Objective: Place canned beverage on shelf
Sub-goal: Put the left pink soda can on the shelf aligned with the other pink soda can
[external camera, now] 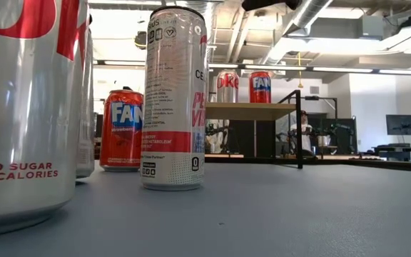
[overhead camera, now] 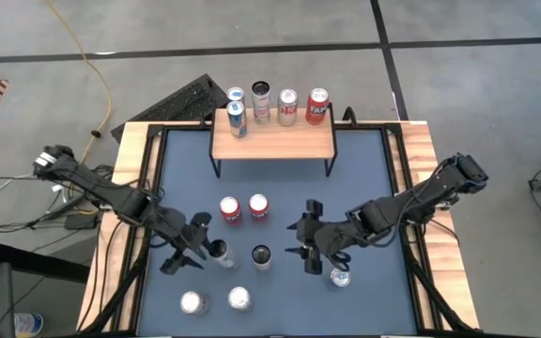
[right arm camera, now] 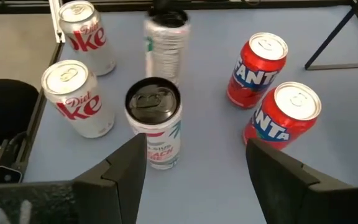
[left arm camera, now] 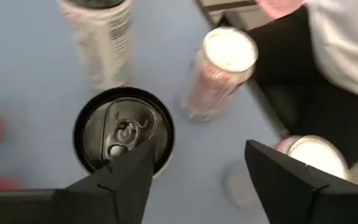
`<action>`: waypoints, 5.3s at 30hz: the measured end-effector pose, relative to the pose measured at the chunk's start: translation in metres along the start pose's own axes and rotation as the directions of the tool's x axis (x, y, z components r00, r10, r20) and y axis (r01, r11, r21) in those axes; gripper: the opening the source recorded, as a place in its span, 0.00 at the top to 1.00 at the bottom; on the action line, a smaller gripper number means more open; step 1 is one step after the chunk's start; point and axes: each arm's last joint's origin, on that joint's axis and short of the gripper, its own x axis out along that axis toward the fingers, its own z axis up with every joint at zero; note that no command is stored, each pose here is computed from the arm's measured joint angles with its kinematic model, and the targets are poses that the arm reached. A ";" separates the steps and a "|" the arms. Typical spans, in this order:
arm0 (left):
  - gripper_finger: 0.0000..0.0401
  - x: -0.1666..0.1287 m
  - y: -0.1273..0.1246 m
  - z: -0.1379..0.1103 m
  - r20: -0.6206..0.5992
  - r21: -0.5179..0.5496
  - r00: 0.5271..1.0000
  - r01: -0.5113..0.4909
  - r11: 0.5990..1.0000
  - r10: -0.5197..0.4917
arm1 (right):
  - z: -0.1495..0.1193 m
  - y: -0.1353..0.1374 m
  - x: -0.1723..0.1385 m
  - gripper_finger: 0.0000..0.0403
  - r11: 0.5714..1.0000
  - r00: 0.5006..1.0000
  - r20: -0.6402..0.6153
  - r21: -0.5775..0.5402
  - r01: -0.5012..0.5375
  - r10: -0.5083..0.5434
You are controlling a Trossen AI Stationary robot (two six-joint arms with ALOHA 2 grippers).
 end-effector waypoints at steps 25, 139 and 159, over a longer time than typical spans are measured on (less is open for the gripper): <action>0.34 0.026 0.030 -0.070 0.081 -0.127 0.933 -0.339 0.932 0.351 | -0.003 0.008 -0.003 0.37 0.999 1.000 -0.002 0.029 -0.024 0.024; 0.42 0.100 -0.031 -0.064 0.240 0.660 0.218 0.678 -0.323 0.946 | -0.010 0.019 -0.009 0.37 0.998 0.998 -0.035 0.032 -0.050 0.051; 0.38 0.116 -0.049 -0.066 0.195 0.656 0.354 0.646 -0.389 0.915 | -0.010 0.018 -0.008 0.37 0.999 0.998 -0.034 0.026 -0.047 0.048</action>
